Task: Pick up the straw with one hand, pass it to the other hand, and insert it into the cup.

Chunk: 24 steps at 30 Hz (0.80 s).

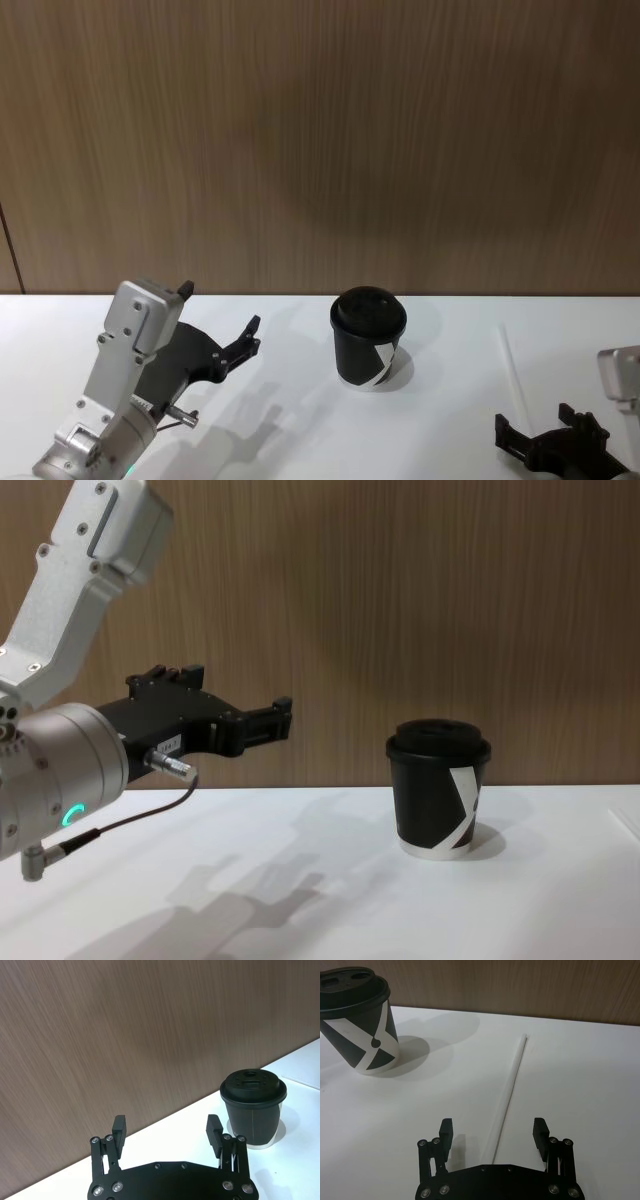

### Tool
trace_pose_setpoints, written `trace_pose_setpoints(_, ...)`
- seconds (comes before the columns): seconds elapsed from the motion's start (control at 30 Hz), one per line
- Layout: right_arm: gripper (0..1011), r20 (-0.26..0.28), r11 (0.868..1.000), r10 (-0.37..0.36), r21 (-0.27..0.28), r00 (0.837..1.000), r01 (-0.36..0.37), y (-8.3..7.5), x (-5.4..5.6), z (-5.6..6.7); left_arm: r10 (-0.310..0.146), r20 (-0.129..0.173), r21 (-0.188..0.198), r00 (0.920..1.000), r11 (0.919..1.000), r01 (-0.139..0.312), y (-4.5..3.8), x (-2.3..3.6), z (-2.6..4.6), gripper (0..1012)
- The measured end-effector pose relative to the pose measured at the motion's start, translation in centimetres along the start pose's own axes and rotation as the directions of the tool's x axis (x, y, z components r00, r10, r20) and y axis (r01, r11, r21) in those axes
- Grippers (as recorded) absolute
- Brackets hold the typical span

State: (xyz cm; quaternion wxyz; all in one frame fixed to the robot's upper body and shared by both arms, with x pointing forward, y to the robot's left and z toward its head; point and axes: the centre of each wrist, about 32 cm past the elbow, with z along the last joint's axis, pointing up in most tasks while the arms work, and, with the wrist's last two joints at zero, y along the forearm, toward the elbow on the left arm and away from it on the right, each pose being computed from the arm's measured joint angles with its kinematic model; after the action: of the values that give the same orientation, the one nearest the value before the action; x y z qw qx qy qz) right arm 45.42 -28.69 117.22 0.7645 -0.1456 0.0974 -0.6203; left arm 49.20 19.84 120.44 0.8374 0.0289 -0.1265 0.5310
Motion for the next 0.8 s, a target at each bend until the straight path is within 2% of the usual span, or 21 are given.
trace_pose_setpoints(0.5,1001,-0.045,1.0,0.006,-0.03,0.999,-0.007,0.36,-0.38,0.26,0.0,0.0,0.0,1.0,1.0,0.0,0.0,0.0,0.0,1003)
trace_pose_setpoints(0.8,1001,-0.043,0.999,0.005,-0.043,0.999,-0.007,0.46,-0.47,0.4,0.0,0.0,0.0,1.0,1.0,0.0,0.0,0.0,0.0,1003)
